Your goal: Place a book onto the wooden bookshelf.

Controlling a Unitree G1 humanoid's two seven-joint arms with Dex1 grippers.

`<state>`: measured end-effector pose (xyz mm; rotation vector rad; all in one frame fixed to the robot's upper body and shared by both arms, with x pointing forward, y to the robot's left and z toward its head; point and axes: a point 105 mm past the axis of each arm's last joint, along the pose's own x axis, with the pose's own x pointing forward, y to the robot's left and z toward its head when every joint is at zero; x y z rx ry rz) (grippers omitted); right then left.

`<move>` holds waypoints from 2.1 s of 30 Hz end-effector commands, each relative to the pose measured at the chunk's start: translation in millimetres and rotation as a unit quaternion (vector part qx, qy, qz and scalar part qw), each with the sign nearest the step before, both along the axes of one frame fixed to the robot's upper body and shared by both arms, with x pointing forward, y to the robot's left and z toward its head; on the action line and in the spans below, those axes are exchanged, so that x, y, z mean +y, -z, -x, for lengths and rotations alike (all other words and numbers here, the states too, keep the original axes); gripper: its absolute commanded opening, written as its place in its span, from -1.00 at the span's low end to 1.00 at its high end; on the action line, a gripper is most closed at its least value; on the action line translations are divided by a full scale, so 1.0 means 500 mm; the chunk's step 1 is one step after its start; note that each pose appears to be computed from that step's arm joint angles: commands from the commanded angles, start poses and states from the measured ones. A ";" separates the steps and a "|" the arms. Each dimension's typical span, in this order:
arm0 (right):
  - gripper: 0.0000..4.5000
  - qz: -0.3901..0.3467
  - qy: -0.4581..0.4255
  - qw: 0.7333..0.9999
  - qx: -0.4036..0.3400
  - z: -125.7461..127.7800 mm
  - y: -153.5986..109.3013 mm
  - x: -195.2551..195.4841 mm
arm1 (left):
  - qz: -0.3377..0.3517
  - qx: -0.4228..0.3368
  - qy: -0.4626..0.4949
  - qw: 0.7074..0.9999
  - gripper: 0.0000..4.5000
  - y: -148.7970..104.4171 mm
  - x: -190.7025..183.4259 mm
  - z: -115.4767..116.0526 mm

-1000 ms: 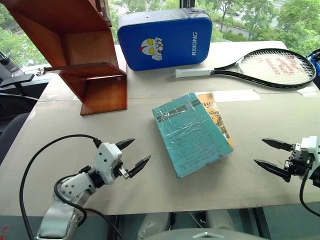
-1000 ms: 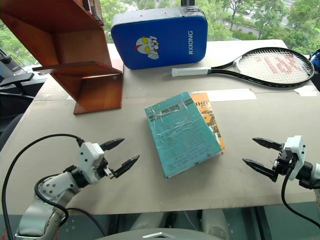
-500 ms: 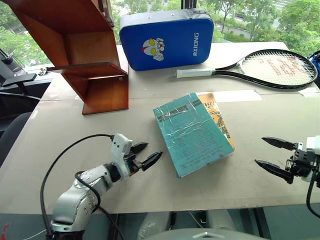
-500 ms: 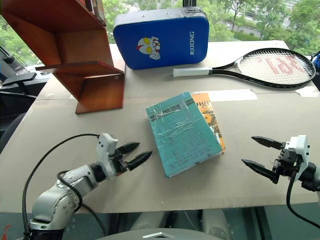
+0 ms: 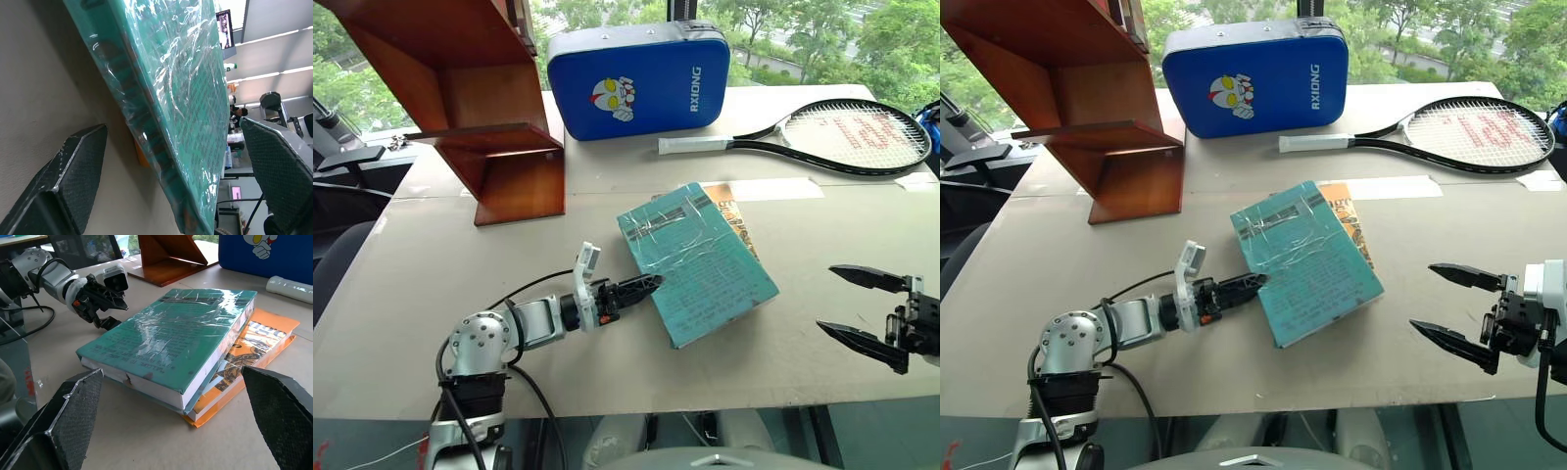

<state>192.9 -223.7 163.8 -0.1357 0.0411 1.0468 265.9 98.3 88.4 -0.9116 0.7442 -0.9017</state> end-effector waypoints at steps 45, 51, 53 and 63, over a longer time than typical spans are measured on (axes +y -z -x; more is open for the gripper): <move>1.00 -0.110 -0.051 0.986 -0.113 -0.148 -0.191 0.005 | -0.590 -0.744 -0.045 0.310 -0.97 -0.482 0.070 -0.096; 1.00 -0.147 -0.075 0.977 -0.132 -0.183 -0.242 0.028 | -0.702 -0.666 -0.091 0.235 -0.97 -0.498 0.179 -0.084; 1.00 -0.159 -0.081 0.975 -0.133 -0.197 -0.249 0.036 | -0.731 -0.636 -0.087 0.233 -0.97 -0.482 0.210 -0.076; 1.00 -0.187 -0.076 0.971 -0.127 -0.250 -0.259 0.080 | -0.820 -0.541 -0.076 0.171 -0.97 -0.502 0.327 -0.062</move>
